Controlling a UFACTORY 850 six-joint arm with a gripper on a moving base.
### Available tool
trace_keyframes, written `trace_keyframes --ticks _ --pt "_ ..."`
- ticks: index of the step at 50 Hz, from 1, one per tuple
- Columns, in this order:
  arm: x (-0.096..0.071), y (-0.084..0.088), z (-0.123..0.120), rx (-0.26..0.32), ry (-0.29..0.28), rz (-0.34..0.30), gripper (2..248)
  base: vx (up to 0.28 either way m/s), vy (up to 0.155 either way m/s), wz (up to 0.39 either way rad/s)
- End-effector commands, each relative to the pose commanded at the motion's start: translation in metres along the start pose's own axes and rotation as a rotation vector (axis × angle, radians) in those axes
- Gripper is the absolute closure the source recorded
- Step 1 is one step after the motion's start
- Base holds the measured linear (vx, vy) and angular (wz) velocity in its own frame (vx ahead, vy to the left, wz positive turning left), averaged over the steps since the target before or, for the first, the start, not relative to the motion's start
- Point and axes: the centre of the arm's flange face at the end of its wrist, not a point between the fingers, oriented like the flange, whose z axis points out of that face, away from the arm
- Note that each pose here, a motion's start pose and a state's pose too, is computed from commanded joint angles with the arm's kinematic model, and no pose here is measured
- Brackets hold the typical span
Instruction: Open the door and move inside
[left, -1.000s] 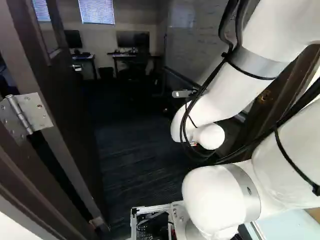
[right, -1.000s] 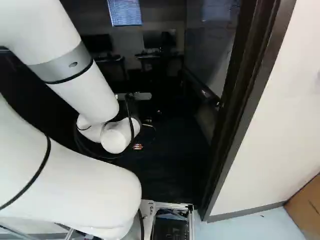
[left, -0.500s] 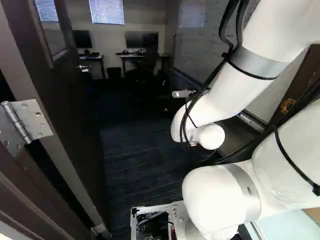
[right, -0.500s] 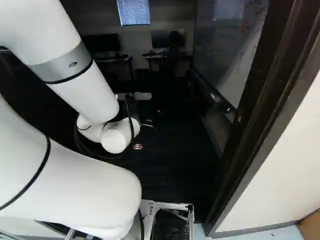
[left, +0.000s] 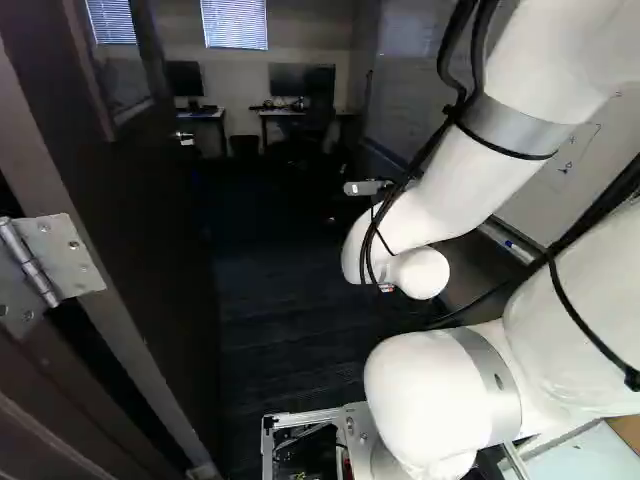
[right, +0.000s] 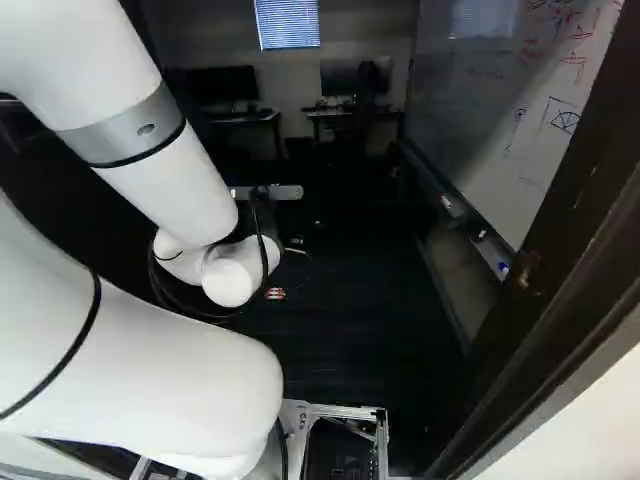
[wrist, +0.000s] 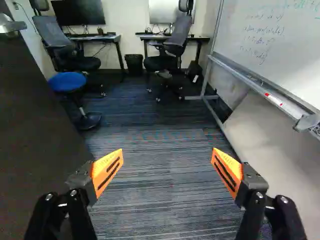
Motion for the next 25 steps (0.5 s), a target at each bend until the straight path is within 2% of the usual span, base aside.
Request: trace_keyframes --ticks 25 --pt "0.0 0.0 0.0 0.0 0.0 0.0 3 0.1 0.0 -0.004"
